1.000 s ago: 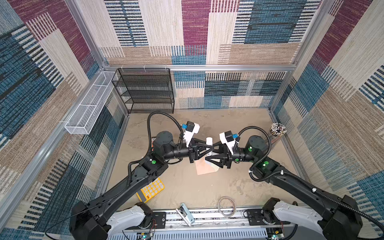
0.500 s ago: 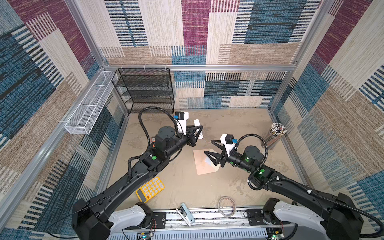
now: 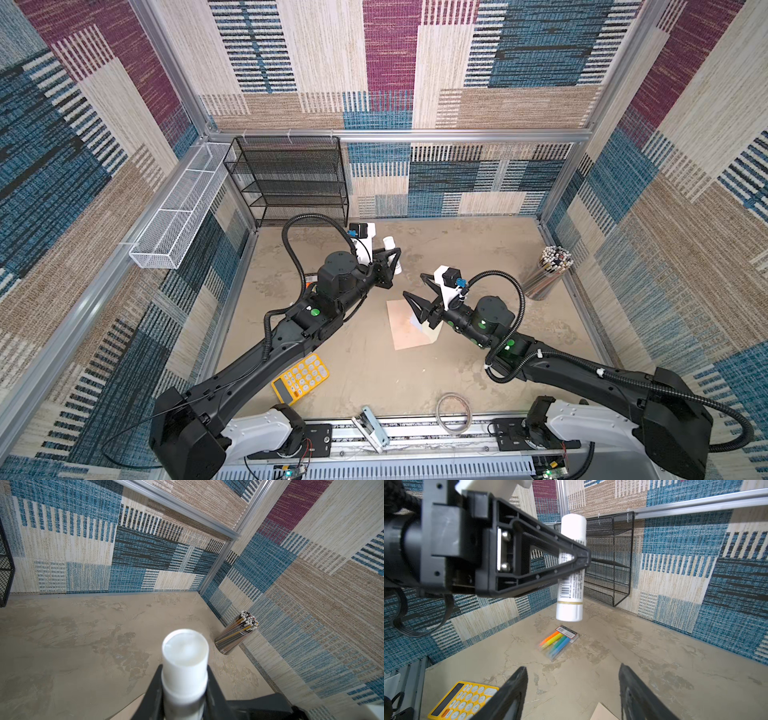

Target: Place the letter into the envelope and seal it

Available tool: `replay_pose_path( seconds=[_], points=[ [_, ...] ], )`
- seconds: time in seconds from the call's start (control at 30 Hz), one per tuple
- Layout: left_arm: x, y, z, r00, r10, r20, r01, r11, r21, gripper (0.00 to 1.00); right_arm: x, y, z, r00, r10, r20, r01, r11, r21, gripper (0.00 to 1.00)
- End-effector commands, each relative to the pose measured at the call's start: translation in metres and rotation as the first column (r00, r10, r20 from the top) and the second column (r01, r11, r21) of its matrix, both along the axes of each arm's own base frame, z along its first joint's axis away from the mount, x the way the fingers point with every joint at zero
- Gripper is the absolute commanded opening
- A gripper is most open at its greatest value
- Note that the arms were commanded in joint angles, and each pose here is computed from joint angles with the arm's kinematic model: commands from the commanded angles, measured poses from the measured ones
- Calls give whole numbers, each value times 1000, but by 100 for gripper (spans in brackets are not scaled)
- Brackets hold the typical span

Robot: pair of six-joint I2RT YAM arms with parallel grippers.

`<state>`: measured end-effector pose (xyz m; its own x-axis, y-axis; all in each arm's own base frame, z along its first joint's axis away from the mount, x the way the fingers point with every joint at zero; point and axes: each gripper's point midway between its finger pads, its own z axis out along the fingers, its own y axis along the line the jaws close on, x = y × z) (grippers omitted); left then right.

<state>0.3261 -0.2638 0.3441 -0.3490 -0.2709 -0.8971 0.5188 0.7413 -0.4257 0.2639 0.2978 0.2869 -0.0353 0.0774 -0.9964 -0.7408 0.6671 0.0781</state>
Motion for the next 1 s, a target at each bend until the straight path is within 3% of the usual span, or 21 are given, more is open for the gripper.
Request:
replay_pose_path(
  seconds=[0.0,0.63,0.97],
  points=[
    [2,1,11,999,14,33,-12,999,-39,0,2,3,16,998,-17,61,15,1000,22,69],
    [-1,-15,6,999,-35,12,36,996,-81,0,20,21,17,996,-34,77,35,999,-8,57],
    [-5,-22,4,998,-59,7,60,995,-84,0,27,22,18,995,-64,79,65,998,-8,41]
  ],
)
